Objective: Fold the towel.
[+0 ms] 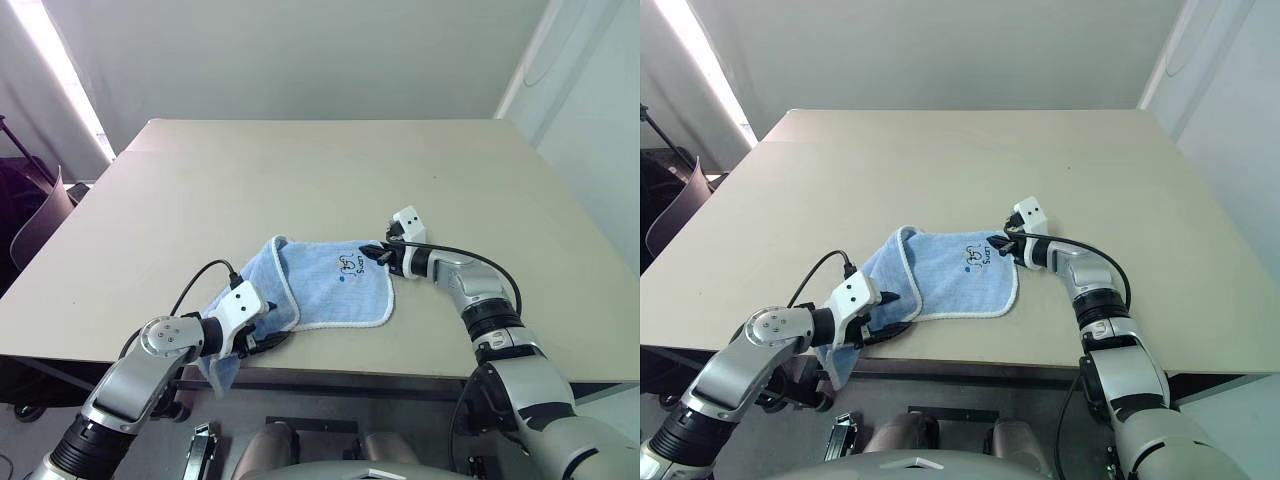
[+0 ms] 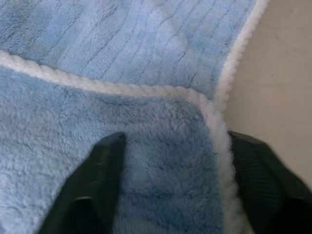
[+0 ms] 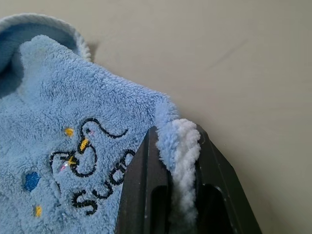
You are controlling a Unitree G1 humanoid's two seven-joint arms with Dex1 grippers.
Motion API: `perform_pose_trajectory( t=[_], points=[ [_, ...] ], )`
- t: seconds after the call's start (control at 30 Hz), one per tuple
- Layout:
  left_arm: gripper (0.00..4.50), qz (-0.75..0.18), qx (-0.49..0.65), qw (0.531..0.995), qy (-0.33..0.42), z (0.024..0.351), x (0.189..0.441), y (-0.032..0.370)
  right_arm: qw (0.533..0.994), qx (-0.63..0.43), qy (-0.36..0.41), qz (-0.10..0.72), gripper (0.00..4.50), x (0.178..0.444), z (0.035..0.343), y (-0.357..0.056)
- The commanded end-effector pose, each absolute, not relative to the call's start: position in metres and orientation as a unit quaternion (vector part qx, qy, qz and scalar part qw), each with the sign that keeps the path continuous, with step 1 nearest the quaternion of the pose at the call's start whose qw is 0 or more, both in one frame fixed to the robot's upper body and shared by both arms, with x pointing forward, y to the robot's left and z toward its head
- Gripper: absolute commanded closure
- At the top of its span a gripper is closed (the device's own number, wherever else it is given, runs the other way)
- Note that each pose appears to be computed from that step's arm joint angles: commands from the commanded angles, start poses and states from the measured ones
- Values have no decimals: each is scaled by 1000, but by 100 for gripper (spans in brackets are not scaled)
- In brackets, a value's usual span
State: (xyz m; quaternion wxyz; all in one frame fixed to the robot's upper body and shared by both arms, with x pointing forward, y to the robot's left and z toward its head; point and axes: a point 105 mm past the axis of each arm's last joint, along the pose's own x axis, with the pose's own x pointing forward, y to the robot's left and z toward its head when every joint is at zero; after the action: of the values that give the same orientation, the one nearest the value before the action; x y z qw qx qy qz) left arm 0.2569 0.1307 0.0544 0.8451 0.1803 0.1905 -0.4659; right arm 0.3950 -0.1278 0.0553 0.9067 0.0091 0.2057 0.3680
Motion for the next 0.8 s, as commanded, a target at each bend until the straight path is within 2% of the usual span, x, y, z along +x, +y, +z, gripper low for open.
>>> perform_pose_trajectory(
  t=[0.03,0.17,0.2,0.47,0.6,0.8],
  points=[
    [271,-467,170,852,169,66,259,128,913,8,172,370,410,400,70,-125],
    [423,-458,171,854,177,63,259,133,913,6,172,370,410,400,70,-124],
    [445,-458,164,856,176,64,259,134,913,5,171,370,410,400,70,-124],
    [445,-414,94,892,152,94,272,161,915,7,164,367,410,401,73,-126],
    [445,-338,49,934,106,126,296,202,919,32,138,368,410,405,89,-127],
    [445,-181,31,983,29,166,339,275,935,74,56,342,410,422,135,-134]
  ],
)
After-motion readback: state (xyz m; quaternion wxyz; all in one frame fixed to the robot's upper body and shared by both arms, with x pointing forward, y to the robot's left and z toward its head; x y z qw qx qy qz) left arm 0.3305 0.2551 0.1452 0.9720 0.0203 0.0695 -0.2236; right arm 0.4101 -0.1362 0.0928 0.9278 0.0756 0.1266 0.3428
